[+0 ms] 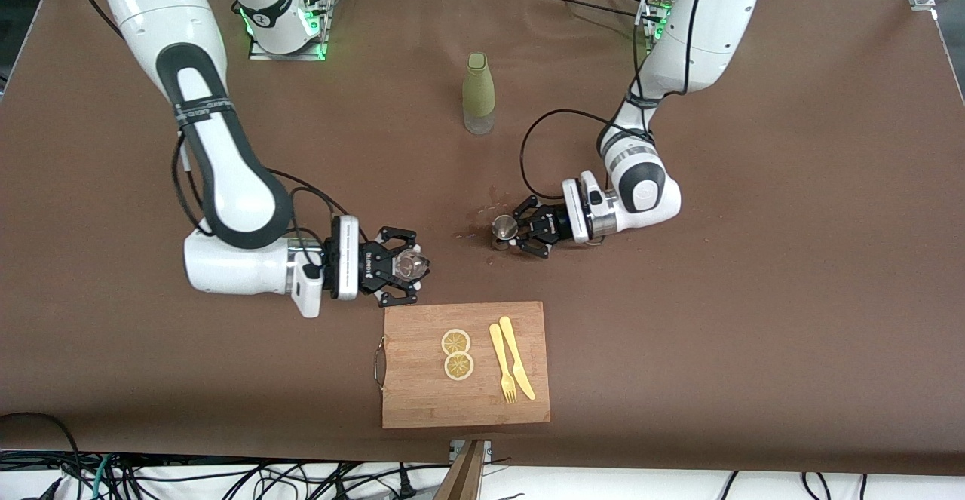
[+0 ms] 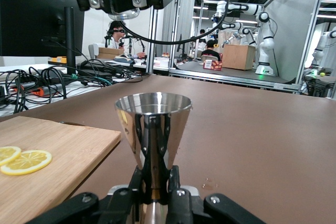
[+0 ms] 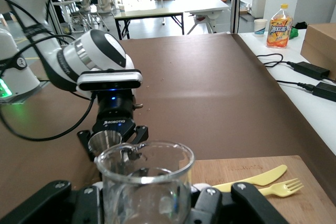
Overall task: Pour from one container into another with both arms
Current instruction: 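Bring the glass cup and the jigger together above the table center, then tilt the glass cup with the right gripper, pouring into the jigger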
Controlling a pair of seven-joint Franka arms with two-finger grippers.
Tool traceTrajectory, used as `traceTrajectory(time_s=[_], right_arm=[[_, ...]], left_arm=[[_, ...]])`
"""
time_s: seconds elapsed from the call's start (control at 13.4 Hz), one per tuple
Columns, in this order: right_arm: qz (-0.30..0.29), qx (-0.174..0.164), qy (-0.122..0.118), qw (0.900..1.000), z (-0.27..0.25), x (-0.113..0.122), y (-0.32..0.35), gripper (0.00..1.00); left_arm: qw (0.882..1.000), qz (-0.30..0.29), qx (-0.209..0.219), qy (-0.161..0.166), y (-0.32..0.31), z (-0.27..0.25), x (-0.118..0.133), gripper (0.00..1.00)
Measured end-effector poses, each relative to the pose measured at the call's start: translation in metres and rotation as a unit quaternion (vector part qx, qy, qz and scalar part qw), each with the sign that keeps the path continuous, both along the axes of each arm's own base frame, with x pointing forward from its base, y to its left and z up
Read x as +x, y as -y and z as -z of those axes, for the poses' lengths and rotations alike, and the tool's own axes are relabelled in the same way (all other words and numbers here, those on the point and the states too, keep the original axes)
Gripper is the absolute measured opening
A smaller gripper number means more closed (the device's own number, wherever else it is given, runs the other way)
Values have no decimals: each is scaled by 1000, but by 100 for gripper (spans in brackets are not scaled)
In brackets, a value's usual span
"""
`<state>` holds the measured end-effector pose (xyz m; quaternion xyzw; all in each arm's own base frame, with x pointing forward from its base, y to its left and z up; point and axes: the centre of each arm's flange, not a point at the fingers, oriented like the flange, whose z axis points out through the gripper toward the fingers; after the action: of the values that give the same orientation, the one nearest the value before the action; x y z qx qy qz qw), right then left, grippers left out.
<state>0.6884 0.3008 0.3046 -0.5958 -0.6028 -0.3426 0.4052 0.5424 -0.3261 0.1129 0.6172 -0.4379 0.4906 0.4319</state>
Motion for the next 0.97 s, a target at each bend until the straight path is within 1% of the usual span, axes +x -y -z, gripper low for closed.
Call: traceTrajectory(time_s=[0.22,0.37,0.52,0.75,0.82,0.97], right_arm=[[13,-25,11,1000,-3,-21,-21,14],[21,-45,19,999,-14,-45,-28,14],[26,-57,23,998,-22,-60,-28,14],[41,-75,34,996,-16,-69,-34,14],[42,-79,35,995,-13,-71,-36,14],[46,-87,44,994,-7,-73,-33,14]], left_arm=[[999,-30,17,-7,19,4,-2,21],[998,-51,32,-12,34,2,-5,21],[997,-60,36,-15,49,-1,-10,21],[997,-61,37,-14,53,-2,-11,21],[997,-60,38,-8,52,-2,-10,21],[997,-59,45,19,52,-3,-9,21]])
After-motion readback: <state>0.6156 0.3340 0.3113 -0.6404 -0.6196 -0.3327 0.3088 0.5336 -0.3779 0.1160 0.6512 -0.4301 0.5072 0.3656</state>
